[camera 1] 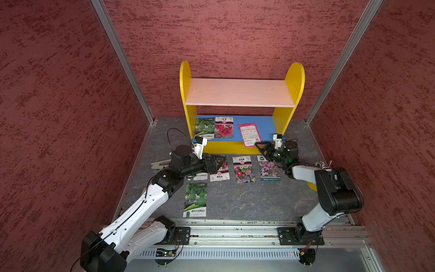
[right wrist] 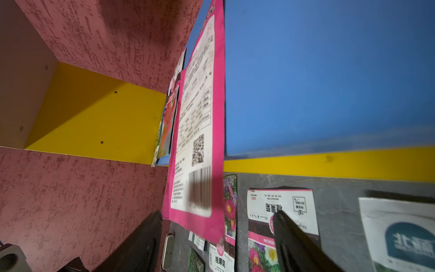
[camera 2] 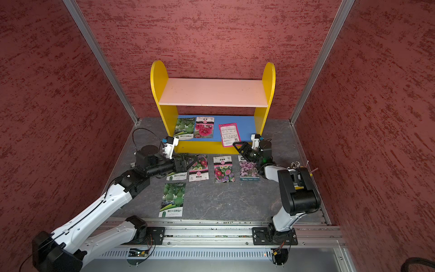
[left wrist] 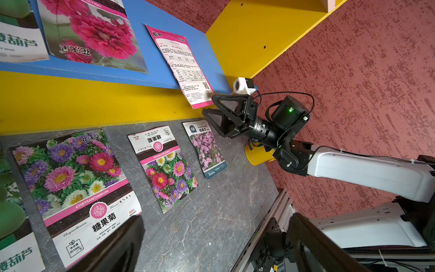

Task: Take the seed bag off the shelf
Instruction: Pick up the seed packet from the shelf.

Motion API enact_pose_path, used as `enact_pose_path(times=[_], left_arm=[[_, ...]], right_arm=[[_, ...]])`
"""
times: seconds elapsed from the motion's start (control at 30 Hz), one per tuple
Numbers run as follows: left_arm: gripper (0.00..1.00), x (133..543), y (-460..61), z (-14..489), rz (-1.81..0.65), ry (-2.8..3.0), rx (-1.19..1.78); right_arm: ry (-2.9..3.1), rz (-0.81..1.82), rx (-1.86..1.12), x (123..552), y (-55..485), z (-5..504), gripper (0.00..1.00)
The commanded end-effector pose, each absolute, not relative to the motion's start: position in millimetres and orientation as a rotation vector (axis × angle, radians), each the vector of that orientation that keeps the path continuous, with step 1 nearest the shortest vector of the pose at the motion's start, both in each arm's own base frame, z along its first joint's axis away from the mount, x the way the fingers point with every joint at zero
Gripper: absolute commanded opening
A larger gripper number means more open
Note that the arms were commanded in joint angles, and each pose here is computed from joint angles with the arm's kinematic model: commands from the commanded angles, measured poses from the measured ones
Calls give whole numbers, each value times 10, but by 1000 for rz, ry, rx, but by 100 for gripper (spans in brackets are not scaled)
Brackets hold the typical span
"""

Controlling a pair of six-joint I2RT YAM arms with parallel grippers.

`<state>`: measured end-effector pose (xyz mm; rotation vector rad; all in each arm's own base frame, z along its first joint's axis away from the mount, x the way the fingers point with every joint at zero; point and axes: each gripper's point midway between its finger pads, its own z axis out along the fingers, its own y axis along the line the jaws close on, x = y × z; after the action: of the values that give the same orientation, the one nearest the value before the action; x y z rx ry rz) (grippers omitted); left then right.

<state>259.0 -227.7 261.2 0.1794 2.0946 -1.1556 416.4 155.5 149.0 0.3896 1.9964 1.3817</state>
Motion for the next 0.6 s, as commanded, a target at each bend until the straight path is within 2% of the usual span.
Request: enact_pose_path(times=[0.0, 0.3, 0.57], left_arm=[[100, 2575, -2298, 2658, -1171, 2065, 188], [100, 2597, -2332, 2594, -1185, 2072, 184], [100, 2612, -2381, 2583, -1214, 2066, 183]], right_arm=[[1857, 1457, 332, 4314, 1574, 1852, 72], [1846, 1447, 338, 4415, 1557, 1892, 49], [1833, 1437, 351, 4417, 1536, 1902, 20]])
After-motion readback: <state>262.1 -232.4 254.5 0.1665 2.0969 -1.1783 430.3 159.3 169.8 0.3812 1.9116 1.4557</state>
